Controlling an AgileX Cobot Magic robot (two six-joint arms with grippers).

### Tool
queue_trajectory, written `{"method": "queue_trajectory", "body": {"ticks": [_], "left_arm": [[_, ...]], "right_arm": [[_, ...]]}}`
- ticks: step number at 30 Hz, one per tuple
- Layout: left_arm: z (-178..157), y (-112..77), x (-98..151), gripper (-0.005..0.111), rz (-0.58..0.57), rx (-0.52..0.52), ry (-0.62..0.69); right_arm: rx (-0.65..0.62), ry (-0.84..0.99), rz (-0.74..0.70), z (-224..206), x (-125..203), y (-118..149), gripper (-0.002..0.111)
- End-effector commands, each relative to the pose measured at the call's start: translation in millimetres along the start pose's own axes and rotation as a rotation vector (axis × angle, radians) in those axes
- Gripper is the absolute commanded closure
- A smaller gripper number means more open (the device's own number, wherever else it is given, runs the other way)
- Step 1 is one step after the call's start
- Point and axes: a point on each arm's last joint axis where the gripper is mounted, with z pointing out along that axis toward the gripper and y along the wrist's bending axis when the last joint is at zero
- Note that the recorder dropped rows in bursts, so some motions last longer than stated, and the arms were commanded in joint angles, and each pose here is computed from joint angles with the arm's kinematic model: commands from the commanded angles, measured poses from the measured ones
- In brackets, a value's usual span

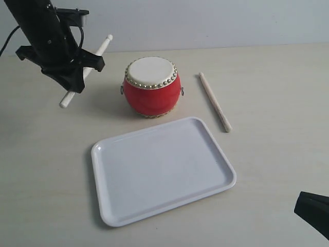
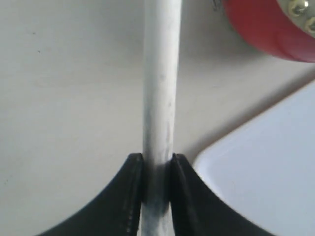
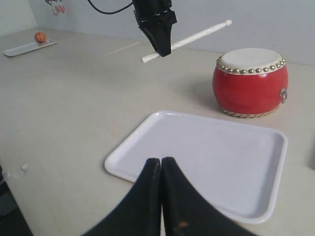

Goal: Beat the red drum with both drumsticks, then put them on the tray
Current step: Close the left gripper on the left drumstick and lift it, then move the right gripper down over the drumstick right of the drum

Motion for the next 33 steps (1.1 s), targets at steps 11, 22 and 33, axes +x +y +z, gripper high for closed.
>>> {"method": "queue_trajectory", "body": {"ticks": [11,22,33], "left_arm": [[4.0,1.2,21.0,0.107,0.066,0.003,0.045],[30.9,2.9,35.1,0.107,0.139,0.001,0.048],[11.5,1.4,35.7,0.107,0.151,0.002,-0.016]], "right_arm": [[-0.016,-0.258,-0.079,-3.1,-21.9,2.1,0.108],[-0.045,-0.501,0.06,-11.3,-42.5,2.3,0.108],[0.531,-0.987,0.309,-60.7,-98.2,-46.2,0.108]]}}
